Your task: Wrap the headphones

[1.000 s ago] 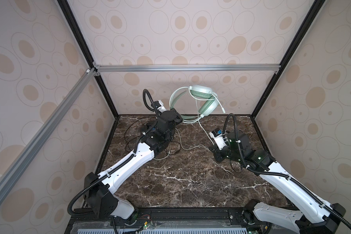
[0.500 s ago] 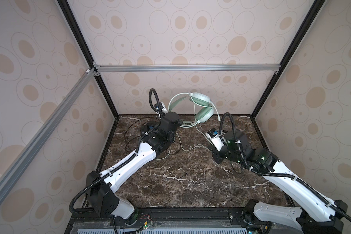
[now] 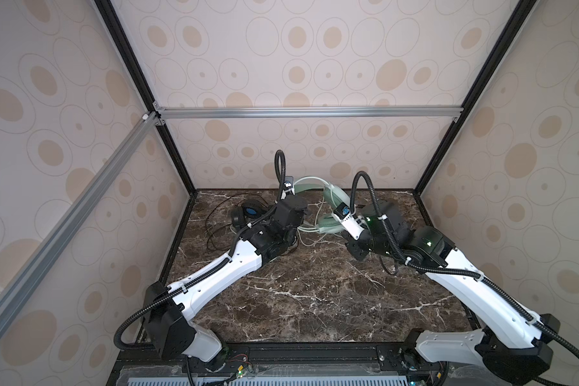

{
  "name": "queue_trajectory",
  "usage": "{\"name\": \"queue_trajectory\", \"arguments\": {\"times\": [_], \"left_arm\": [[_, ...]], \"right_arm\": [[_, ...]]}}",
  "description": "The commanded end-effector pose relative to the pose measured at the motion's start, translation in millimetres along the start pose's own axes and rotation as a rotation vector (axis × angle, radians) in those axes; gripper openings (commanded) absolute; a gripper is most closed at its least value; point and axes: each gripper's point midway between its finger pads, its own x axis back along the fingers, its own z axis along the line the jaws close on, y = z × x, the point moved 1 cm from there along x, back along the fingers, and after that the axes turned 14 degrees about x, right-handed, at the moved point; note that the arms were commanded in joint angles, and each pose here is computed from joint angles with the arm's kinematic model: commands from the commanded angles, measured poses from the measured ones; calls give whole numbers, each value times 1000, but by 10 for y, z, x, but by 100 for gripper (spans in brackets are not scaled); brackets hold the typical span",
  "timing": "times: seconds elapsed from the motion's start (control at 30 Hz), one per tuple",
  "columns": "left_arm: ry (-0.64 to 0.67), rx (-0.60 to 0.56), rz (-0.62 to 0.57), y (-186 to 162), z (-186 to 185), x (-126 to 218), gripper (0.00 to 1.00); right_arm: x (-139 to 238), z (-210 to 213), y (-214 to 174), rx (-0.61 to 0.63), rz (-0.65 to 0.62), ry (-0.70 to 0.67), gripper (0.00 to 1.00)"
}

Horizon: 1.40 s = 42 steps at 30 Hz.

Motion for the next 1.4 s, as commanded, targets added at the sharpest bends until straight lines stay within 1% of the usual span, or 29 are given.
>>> {"name": "queue_trajectory", "arguments": {"times": [0.0,0.1,0.17,0.27,0.33,0.47,0.67,0.8,0.93,1.1,1.23,1.37], "left_arm": [[9,-71,-75,305,88,188,0],[27,-114,-76,308,142,217,0],[46,-115,-89,339,196,243,0],[53,-75,-111,401,223,274,0],[81,-30,-130,467,264,290,0],[109,23,-191,610,283,333,0],[120,22,-218,666,188,284,0],[139,23,-240,720,216,319,0],[166,-17,-257,749,259,353,0],[218,-113,-291,788,245,443,0],[240,-218,-314,782,106,514,0],[235,-245,-326,780,10,534,0]], "right_arm": [[70,-6,0,65,20,-2,0],[103,-1,40,63,7,9,0],[109,32,68,51,-6,33,0],[104,90,94,11,-26,66,0],[98,136,113,-24,-41,91,0],[97,208,163,-98,-78,132,0],[73,287,159,-168,-99,168,0],[79,285,103,-177,-88,157,0],[124,253,18,-150,-51,134,0],[170,208,-95,-100,4,103,0],[194,178,-134,-84,21,84,0],[227,104,-116,-80,18,48,0]]}}
